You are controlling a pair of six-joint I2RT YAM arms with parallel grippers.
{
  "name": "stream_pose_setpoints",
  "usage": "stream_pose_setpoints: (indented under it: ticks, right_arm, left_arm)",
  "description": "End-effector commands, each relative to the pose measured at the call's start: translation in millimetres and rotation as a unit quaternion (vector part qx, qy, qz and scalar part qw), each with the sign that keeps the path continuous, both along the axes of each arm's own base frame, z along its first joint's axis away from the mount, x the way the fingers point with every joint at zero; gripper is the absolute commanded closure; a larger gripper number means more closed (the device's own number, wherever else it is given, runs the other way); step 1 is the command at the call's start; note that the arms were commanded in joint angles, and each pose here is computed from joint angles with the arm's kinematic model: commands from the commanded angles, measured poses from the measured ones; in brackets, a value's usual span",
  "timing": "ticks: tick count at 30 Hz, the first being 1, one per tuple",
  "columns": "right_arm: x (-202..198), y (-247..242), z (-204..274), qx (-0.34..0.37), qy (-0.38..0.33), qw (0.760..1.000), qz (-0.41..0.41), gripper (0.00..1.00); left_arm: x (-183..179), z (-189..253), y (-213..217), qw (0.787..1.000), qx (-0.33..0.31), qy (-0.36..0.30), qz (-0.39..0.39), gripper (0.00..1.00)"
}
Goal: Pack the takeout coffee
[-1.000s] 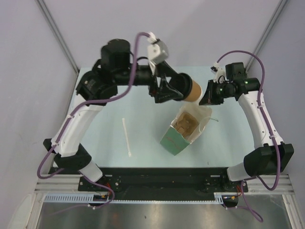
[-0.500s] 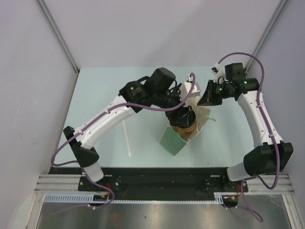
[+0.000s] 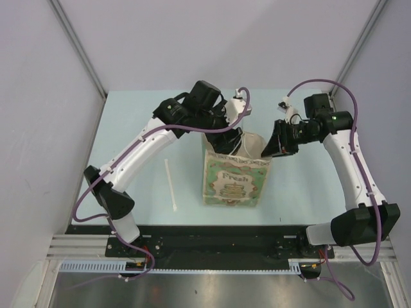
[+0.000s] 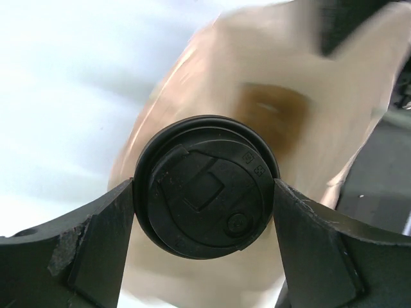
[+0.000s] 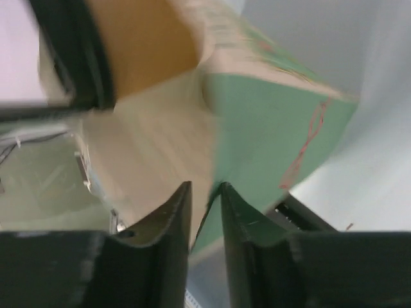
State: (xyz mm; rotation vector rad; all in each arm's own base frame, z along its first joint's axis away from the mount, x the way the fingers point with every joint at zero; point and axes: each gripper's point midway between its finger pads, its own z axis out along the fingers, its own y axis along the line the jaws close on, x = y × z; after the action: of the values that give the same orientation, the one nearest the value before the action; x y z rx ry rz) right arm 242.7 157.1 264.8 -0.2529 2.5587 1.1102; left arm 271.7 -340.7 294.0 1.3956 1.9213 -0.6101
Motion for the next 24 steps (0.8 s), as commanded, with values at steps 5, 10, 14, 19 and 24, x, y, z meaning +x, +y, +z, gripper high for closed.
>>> stream_pose_setpoints:
  ticks: [5,10,14,19,24]
  right_arm:
    - [-11.3,3.2,21.5,-0.003,-0.098,0.993,0.062,0.29]
    - [30.9,1.7,32.7,-0.048,-0.176,0.982,0.054,0.23]
    - [33.4,26.2,33.3,-0.055,-0.207,0.972,0.094,0.21]
    - [20.2,59.5,30.0,-0.061,-0.233,0.959,0.146,0.21]
    - [16.1,61.9,26.6,-0.064,-0.242,0.954,0.163,0.21]
  left_arm:
    - [-32.1,17.5,11.8,0.996,-0.030,-0.023,-0.076,0.59]
    - [-50.5,-1.4,22.0,0.996,-0.024,-0.011,-0.089,0.60]
    - [-53.1,-2.4,31.2,0.996,-0.026,-0.027,-0.079,0.59]
    - [-52.0,-6.1,36.0,0.998,-0.023,-0.026,-0.059,0.60]
    - [-54.4,-9.4,38.3,0.998,-0.031,-0.022,-0.046,0.60]
